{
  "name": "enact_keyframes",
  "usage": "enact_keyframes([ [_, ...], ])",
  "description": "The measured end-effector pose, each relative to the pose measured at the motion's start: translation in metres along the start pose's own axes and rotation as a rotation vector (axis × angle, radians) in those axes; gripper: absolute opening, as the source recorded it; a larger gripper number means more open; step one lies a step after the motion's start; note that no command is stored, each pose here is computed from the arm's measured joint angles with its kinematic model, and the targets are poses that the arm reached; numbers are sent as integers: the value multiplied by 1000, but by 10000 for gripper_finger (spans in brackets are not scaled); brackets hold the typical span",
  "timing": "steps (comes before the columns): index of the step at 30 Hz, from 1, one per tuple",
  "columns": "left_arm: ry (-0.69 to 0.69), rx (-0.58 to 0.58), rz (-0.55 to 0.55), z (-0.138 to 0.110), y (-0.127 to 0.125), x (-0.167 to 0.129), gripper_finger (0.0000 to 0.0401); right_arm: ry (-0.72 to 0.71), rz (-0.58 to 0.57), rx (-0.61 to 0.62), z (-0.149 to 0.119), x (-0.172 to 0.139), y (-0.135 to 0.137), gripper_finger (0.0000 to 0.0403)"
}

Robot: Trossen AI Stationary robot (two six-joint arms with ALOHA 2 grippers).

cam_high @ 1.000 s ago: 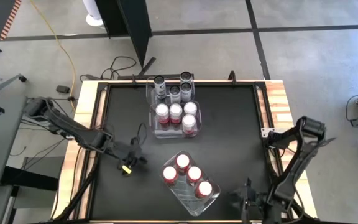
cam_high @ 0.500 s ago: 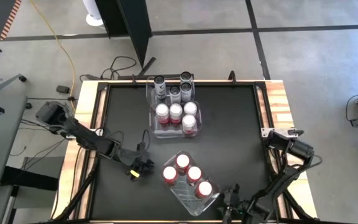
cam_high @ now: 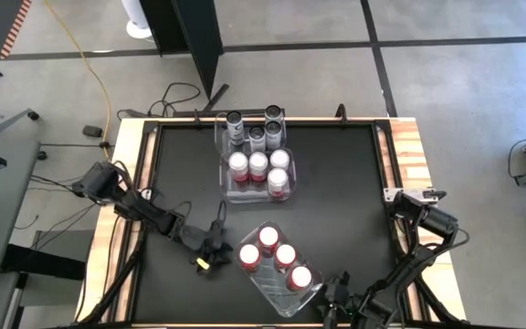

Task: Sort soda cans
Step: Adjust the transparent bins

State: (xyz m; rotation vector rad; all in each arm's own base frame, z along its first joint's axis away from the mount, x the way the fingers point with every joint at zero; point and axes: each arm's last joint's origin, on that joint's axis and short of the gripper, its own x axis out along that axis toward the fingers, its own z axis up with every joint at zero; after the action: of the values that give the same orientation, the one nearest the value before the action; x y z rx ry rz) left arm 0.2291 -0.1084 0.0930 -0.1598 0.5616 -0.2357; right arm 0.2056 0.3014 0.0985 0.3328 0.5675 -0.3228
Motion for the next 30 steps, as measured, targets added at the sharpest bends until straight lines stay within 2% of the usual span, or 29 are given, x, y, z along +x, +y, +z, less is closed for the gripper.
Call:
enact_keyframes([
  [5,-19,30,-43,-1,-5,2,209,7,-6,9,2,3,-1,295],
  [8,-23,37,-46,-1,-6,2,228,7,-19,22,7,8,-2,305],
  [13,-75,61,-58,4,-8,2,230,5,-57,15,14,17,-6,307],
  [30,-45,56,-75,-2,-14,0,226,3,-184,10,34,42,-23,306],
])
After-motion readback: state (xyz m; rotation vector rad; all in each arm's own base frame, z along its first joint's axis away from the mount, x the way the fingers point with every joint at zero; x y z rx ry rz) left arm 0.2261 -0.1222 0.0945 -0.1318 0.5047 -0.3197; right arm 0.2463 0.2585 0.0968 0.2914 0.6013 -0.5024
